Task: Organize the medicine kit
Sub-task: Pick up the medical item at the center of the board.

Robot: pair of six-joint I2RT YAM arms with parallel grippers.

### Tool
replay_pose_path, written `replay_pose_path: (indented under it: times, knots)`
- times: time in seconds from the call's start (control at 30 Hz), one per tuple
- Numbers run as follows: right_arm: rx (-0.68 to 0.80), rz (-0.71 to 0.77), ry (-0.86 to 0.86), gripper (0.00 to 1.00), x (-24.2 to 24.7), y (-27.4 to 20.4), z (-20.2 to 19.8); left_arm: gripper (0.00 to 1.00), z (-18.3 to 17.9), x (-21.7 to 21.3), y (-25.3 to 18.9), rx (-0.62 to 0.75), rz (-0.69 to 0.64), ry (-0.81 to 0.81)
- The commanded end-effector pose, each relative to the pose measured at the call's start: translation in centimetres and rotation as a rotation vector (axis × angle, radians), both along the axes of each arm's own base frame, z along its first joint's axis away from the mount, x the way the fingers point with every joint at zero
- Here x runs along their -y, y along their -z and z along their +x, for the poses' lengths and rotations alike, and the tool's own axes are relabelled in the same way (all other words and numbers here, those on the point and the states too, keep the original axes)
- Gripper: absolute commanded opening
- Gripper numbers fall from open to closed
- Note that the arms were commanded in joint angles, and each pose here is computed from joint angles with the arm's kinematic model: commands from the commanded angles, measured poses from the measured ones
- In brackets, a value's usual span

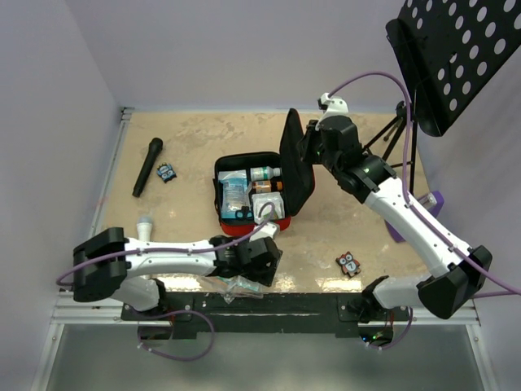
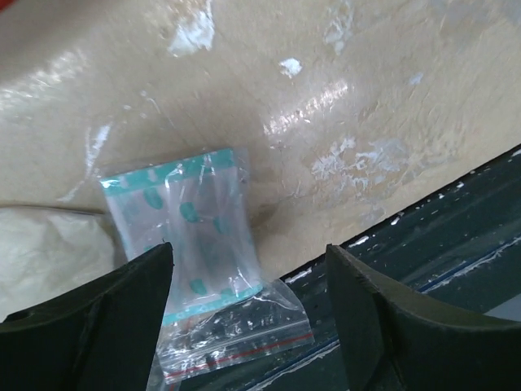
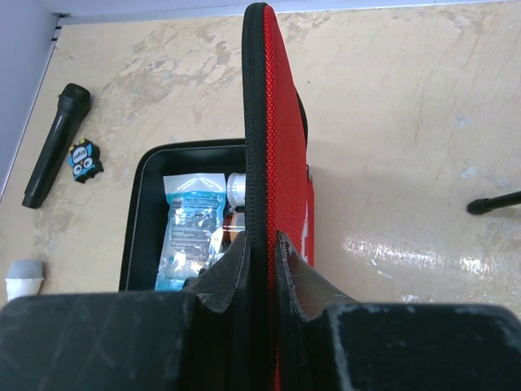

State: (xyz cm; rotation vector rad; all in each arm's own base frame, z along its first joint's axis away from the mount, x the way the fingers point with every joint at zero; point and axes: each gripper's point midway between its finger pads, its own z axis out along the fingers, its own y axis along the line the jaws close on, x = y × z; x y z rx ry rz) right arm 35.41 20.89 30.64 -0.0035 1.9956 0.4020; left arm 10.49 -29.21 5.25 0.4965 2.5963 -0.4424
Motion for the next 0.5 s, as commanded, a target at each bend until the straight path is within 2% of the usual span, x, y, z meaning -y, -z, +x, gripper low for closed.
replay_pose_path:
  times: [0.0, 0.07, 0.13, 0.17, 0.27, 0.3, 0.4, 0.47]
  knots:
    - [-0.048, -0.022, -0.019, 0.00, 0.5, 1.3, -1.5, 0.79, -0.3, 1.6, -0.5, 0.020, 0.016, -0.028]
    - [-0.051, -0.027, -0.022, 0.00, 0.5, 1.6, -1.6, 0.75, -0.4, 1.8, 0.0, 0.027, 0.041, -0.026]
    - [-0.053, -0.031, -0.021, 0.00, 0.6, 1.8, -1.6, 0.66, -0.4, 1.5, 0.8, 0.031, 0.090, -0.028]
    - [-0.051, -0.030, -0.021, 0.00, 0.6, 1.8, -1.6, 0.51, -0.4, 1.6, 1.1, 0.033, 0.103, -0.025]
    - [-0.054, -0.029, -0.025, 0.00, 0.5, 1.9, -1.6, 0.30, -0.5, 1.4, 2.5, 0.038, 0.164, -0.019]
    - [-0.055, -0.029, -0.027, 0.00, 0.4, 2.0, -1.6, 0.26, -0.5, 1.2, 3.1, 0.037, 0.190, -0.020]
    - [-0.053, -0.025, -0.034, 0.00, 0.3, 1.9, -1.6, 0.27, -0.5, 0.8, 4.1, 0.035, 0.243, -0.028]
    - [-0.053, -0.026, -0.036, 0.00, 0.3, 1.9, -1.7, 0.35, -0.5, 0.4, 4.4, 0.036, 0.254, -0.040]
